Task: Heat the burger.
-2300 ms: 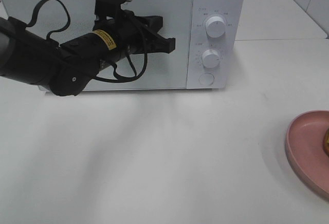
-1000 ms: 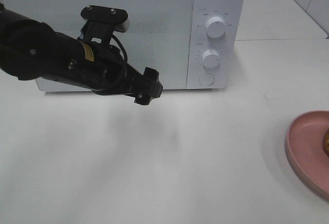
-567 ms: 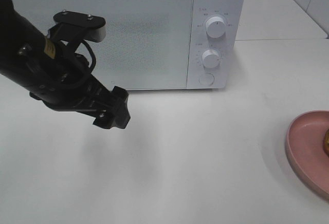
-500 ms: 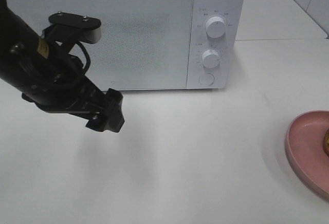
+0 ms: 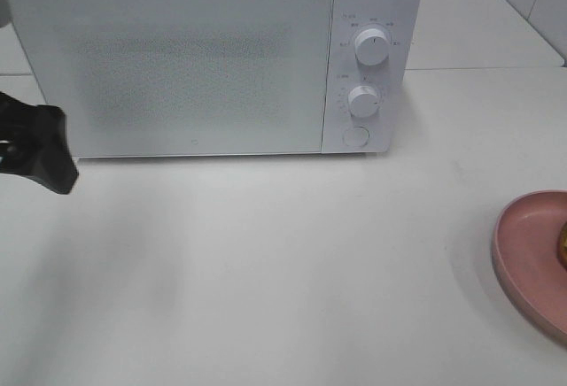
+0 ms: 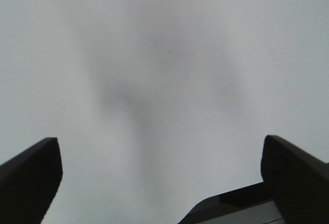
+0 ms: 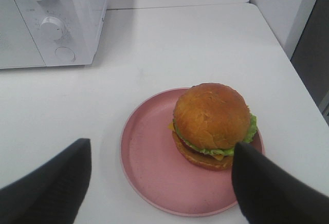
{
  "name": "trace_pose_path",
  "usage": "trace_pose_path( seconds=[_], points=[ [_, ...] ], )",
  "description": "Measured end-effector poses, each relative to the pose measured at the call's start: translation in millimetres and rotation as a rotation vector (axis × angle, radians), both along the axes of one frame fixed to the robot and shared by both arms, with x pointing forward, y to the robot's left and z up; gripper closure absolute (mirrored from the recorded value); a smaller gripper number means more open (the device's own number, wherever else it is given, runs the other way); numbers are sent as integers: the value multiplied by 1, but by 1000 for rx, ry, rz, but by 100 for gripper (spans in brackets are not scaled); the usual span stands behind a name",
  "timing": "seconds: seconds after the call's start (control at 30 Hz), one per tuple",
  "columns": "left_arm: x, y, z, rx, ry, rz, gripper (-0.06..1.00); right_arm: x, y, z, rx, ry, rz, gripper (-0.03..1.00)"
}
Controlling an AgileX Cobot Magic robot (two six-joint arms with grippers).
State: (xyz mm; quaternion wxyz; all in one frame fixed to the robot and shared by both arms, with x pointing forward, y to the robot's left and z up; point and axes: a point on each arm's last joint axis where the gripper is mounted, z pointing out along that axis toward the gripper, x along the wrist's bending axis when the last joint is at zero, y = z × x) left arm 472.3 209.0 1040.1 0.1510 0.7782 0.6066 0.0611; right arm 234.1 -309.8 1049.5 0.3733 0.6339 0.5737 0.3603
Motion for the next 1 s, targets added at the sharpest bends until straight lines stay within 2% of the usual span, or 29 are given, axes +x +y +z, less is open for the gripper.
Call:
trace_pose_path(
  seconds=[0.03,0.07,0.13,0.23,0.47,0.7,1.0],
  points=[
    [0,0,0,0,0,0,-2,0,0,0,0,0,0,23],
    [0,16,4,6,10,50,-2,0,0,0,0,0,0,23],
    [-1,22,6,9,15,67,-2,0,0,0,0,0,0,23],
    [-5,49,11,26,52,142,-2,0,0,0,0,0,0,23],
    [-19,79,21,35,90,236,-2,0,0,0,0,0,0,23],
    [-43,87,26,30,53,265,-3,0,0,0,0,0,0,23],
    [-93,87,4,24,6,272,-3,0,0,0,0,0,0,23]
  ],
)
